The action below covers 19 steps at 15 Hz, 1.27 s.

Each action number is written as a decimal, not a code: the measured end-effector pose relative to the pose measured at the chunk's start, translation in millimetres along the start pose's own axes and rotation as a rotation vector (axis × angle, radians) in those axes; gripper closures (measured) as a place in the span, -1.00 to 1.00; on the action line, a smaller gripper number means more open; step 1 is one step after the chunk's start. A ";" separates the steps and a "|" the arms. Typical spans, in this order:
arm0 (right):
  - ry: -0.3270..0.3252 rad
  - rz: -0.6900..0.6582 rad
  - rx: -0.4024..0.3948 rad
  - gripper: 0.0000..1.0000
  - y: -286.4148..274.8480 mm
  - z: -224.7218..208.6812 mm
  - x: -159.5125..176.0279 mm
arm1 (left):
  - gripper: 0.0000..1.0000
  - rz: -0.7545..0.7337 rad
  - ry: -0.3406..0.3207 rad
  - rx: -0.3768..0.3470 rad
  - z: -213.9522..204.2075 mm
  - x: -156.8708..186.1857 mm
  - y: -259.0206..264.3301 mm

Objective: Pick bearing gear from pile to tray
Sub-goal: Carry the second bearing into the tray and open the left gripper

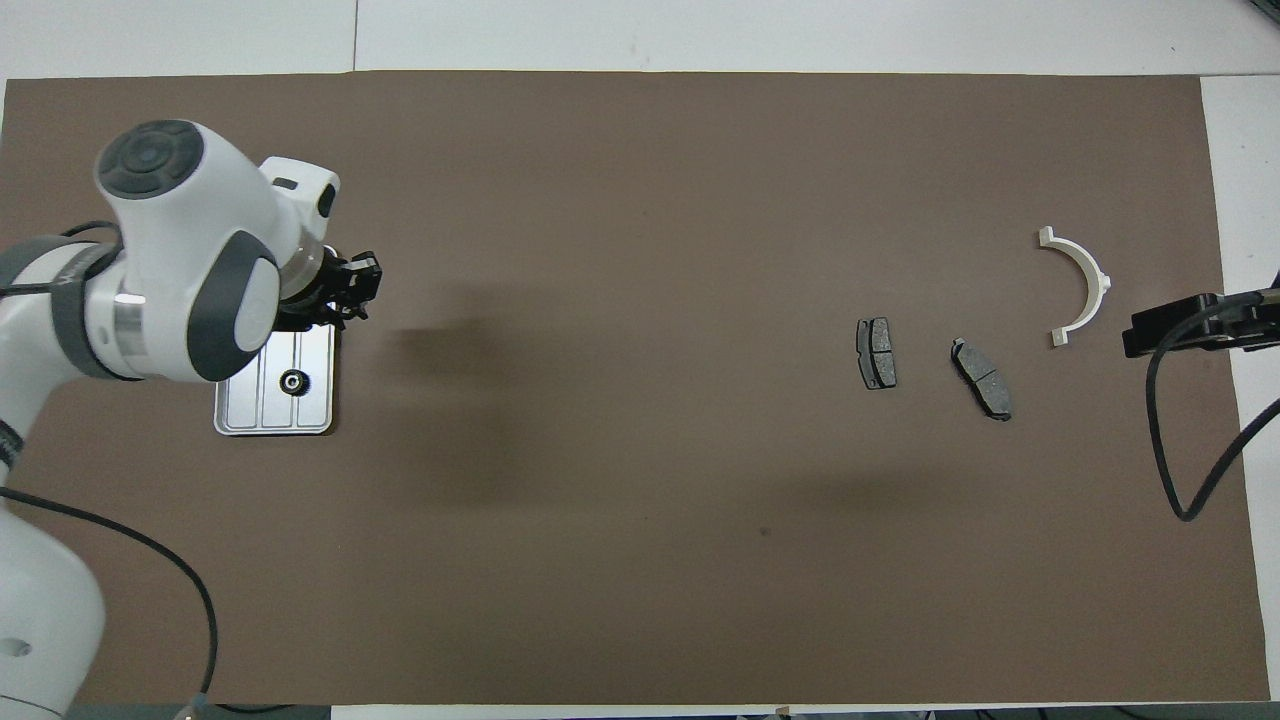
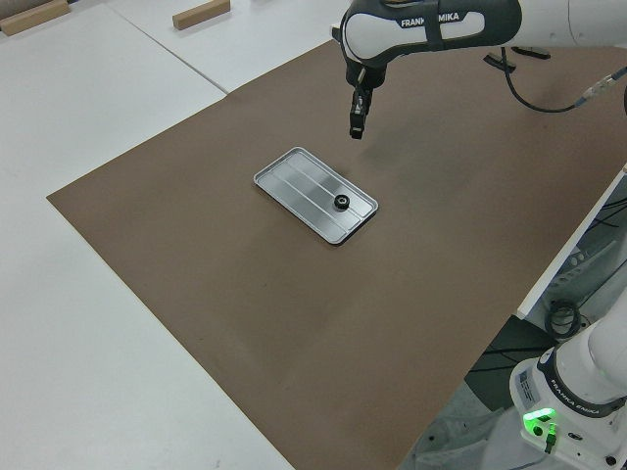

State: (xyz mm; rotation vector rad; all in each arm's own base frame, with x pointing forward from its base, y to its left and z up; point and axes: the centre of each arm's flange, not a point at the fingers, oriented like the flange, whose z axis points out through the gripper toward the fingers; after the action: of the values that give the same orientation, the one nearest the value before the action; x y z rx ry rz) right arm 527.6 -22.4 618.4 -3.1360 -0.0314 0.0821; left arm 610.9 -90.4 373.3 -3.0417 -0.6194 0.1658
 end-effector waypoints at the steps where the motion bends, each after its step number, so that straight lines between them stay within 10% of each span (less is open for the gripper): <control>1: -0.001 0.000 0.000 -1.00 0.0 0.3 0.0 | 0.52 0.026 -0.003 -0.006 0.3 13.1 -27.5; 19: -0.001 0.000 0.000 -1.00 -1.1 0.2 -0.5 | 0.52 0.033 0.121 -0.057 58.8 41.2 -104.8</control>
State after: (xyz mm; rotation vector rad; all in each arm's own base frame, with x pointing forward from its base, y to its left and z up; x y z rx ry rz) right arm 527.1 -21.4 618.1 -3.1362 -0.0317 0.0832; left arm 601.4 22.8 316.4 -3.0888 -0.5748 -0.0359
